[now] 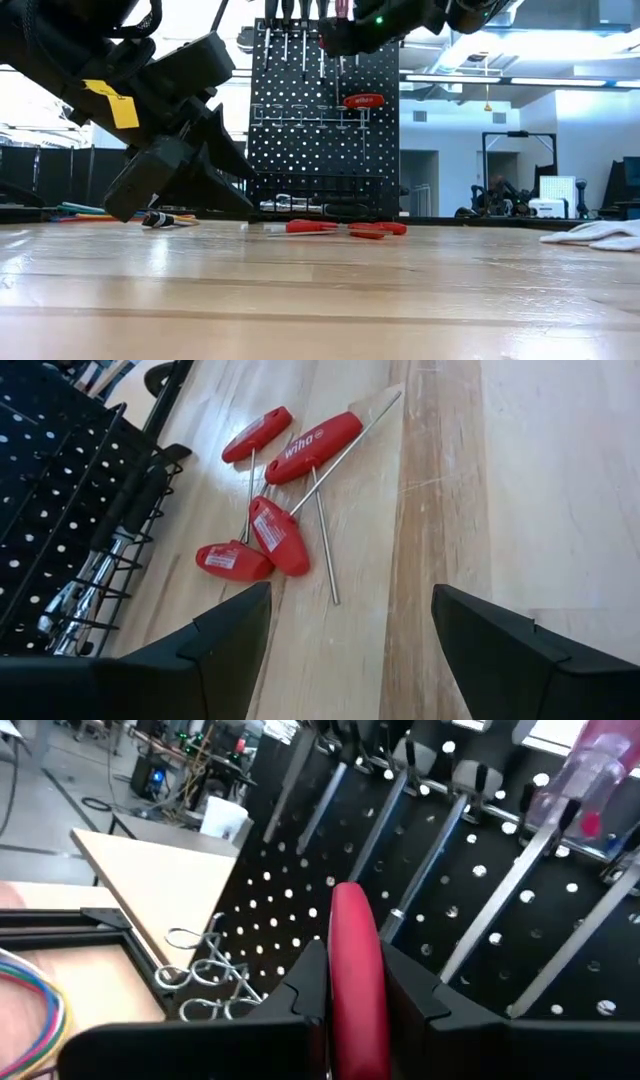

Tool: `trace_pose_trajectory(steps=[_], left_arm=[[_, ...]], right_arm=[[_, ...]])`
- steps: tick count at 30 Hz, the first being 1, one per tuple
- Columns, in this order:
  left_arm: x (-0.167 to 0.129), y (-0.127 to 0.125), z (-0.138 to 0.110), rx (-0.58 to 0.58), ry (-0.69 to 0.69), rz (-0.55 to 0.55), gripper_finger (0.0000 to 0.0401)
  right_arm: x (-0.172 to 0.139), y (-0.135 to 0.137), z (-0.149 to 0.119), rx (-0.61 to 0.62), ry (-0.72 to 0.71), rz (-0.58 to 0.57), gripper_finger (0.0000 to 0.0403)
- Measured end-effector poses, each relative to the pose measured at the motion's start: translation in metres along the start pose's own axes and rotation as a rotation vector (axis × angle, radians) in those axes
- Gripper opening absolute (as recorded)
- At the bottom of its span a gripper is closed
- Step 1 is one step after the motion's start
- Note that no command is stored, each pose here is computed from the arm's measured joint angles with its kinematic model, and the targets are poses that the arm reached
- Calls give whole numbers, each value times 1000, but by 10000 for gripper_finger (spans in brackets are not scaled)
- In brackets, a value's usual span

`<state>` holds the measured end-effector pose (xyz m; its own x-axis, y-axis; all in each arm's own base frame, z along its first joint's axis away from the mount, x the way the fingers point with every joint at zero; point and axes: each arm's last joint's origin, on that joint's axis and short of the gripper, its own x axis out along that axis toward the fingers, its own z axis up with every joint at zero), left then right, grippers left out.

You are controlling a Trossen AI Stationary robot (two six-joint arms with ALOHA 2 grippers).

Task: Hang tools onto peg board
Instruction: Hang the red allen wrench on the pegboard

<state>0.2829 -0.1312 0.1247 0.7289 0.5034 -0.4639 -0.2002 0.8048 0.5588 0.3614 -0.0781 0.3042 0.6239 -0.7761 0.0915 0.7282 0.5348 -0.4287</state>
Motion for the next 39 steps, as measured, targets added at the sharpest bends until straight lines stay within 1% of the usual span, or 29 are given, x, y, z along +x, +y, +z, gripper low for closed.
trace_pose_trajectory(steps=[8,15,24,27,29,33,36,39], left_arm=[[0,0,0,1,1,0,269],[0,0,0,1,0,0,269],[0,0,0,0,0,0,269],[0,0,0,0,0,0,269],[0,0,0,0,0,0,269],[0,0,0,1,0,0,269],[0,0,0,0,0,0,269],[0,0,0,1,1,0,269]], right_arm=[[5,-6,-5,23,36,-29,52],[9,-6,-21,69,152,-2,52],[20,-15,-40,179,244,73,53],[20,-16,-43,181,264,78,78],[20,-15,-44,176,270,96,107],[16,-13,-43,177,278,169,168],[12,-13,-32,166,299,204,209],[6,-13,-16,142,318,239,236]])
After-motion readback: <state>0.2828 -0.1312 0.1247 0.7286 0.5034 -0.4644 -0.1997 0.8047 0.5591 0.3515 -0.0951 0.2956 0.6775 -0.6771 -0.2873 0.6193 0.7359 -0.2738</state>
